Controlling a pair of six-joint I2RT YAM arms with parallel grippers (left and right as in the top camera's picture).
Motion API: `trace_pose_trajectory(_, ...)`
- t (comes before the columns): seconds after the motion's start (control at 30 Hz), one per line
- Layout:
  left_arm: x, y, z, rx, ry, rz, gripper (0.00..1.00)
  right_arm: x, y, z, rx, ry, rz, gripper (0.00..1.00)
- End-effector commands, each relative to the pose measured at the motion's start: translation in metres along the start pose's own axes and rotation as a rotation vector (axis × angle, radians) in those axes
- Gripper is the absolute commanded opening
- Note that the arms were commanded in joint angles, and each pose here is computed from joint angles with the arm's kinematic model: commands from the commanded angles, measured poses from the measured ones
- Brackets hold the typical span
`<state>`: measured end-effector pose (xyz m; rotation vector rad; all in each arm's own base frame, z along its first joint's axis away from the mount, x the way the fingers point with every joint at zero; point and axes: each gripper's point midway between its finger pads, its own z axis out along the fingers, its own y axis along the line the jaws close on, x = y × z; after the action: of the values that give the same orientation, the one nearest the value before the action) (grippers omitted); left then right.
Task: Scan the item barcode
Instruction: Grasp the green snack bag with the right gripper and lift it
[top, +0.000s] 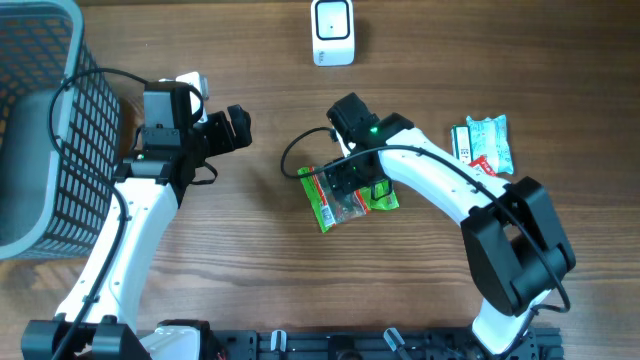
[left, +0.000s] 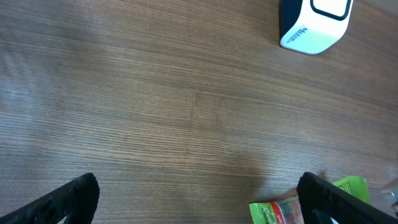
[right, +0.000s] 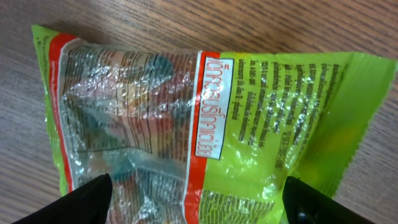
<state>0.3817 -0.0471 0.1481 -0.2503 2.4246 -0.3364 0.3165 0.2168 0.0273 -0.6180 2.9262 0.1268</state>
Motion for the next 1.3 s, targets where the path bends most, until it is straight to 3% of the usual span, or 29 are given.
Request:
trace_pose_trajectory(0.0,-0.005,0.001,-0.004,-0.001,-0.019,0.01,1.0,0.016,0.002,0.022,-0.011,0.038,-0.023,0.97)
trace_pose_trajectory(0.07,-0.005,0.001,-0.004,-0.001,-0.019,0.01,1.0,0.025,0.0,0.031,-0.006,0.059,-0.022,0.96)
trace_pose_trajectory(0.33,-0.005,0.001,-0.004,-0.001,-0.019,0.01,1.0,0.056,-0.007,0.057,0.005,0.109,0.027,0.74)
trace_pose_trajectory(0.5,-0.005,0.001,-0.004,-0.001,-0.019,0.01,1.0,0.033,-0.005,0.035,-0.001,0.06,-0.025,0.78)
trace_pose_trajectory(0.63,-0.005,0.001,-0.004,-0.001,-0.019,0.01,1.0,0.008,-0.003,0.001,-0.012,-0.015,-0.022,0.87)
trace_pose_trajectory(0.73,-0.005,0.001,-0.004,-0.001,-0.019,0.01,1.0,0.017,-0.012,0.0,-0.005,0.01,0.017,0.96)
trace_pose_trajectory(0.9,-0.005,0.001,-0.004,-0.001,-0.019,0.01,1.0,0.03,-0.013,0.019,-0.012,0.015,0.026,0.94)
trace_pose_trajectory(0.97,-0.005,0.001,-0.004,-0.001,-0.019,0.01,1.0,0.035,-0.014,0.03,-0.014,0.0,0.039,0.79)
trace_pose_trajectory(1.03,-0.005,0.001,-0.004,-0.001,-0.019,0.01,1.0,0.04,-0.015,0.037,-0.016,-0.008,0.039,0.73)
trace_pose_trajectory(1.1,-0.005,0.001,-0.004,-0.001,-0.019,0.01,1.0,0.047,-0.014,0.043,-0.026,0.0,0.038,0.6)
trace_pose_trajectory(1.2,-0.005,0.001,-0.004,-0.001,-0.019,0.01,1.0,0.047,-0.011,0.04,-0.041,0.0,0.033,0.15)
trace_pose_trajectory(1.23,-0.005,0.001,-0.004,-0.001,-0.019,0.01,1.0,0.044,-0.011,0.037,-0.043,-0.009,0.025,0.05)
trace_pose_trajectory(1.27,-0.005,0.001,-0.004,-0.001,-0.019,0.01,1.0,0.037,-0.008,0.029,-0.057,-0.029,-0.004,0.04)
